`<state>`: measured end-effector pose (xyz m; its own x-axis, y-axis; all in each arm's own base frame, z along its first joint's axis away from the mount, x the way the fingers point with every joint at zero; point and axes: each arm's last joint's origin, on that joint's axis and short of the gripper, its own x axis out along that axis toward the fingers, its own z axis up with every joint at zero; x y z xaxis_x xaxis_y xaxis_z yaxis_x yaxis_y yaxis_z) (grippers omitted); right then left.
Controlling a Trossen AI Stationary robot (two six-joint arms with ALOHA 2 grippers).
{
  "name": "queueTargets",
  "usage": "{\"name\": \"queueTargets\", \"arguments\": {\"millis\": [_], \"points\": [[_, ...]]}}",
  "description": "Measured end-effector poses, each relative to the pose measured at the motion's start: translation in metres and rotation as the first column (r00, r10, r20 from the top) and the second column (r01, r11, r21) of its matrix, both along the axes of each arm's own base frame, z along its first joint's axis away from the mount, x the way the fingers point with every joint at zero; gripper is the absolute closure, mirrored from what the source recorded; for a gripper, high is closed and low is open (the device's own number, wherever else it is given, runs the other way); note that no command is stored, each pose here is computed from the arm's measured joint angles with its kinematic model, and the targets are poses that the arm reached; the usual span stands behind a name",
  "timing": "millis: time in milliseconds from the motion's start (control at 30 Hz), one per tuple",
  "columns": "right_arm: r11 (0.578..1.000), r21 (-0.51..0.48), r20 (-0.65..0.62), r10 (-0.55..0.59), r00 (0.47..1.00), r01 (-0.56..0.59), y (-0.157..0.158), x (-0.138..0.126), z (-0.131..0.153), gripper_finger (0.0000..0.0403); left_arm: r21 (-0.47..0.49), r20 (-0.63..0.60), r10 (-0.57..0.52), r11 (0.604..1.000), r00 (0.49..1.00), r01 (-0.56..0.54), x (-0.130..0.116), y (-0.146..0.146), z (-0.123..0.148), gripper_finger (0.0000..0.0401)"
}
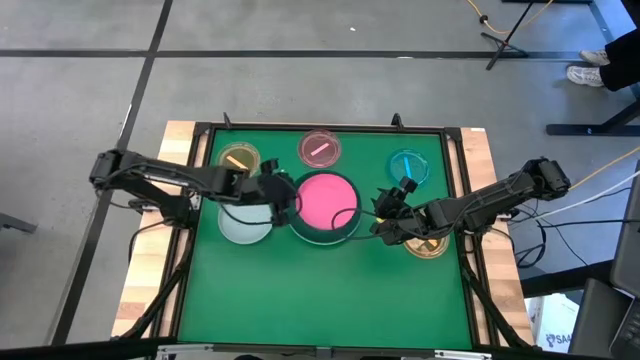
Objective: Stack plastic plates
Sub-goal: Stack the gray plate on the pink plate
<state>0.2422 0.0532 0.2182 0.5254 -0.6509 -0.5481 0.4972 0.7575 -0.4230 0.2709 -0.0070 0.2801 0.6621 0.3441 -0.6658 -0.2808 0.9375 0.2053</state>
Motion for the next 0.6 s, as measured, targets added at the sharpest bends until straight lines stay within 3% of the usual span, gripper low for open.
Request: {"name": "queueTargets", "arguments": {"millis": [333, 600], "points": [[1.0, 0.013, -0.004, 0.007, 1.0, -0.007, 0.0, 0.0, 0.0, 0.0256, -0.068, -0.131, -0.046, 0.997, 0.99, 0.038, -0.028, -0.036, -0.004, 0.0294], [1.0, 0.013, -0.003, 0.007, 1.0, -0.007, 0.0, 0.0, 0.0, 0.0256, -0.089, -0.228, -0.093, 0.993, 0.969, 0.074, -0.046, -0.06, -0.042, 0.0294]]}}
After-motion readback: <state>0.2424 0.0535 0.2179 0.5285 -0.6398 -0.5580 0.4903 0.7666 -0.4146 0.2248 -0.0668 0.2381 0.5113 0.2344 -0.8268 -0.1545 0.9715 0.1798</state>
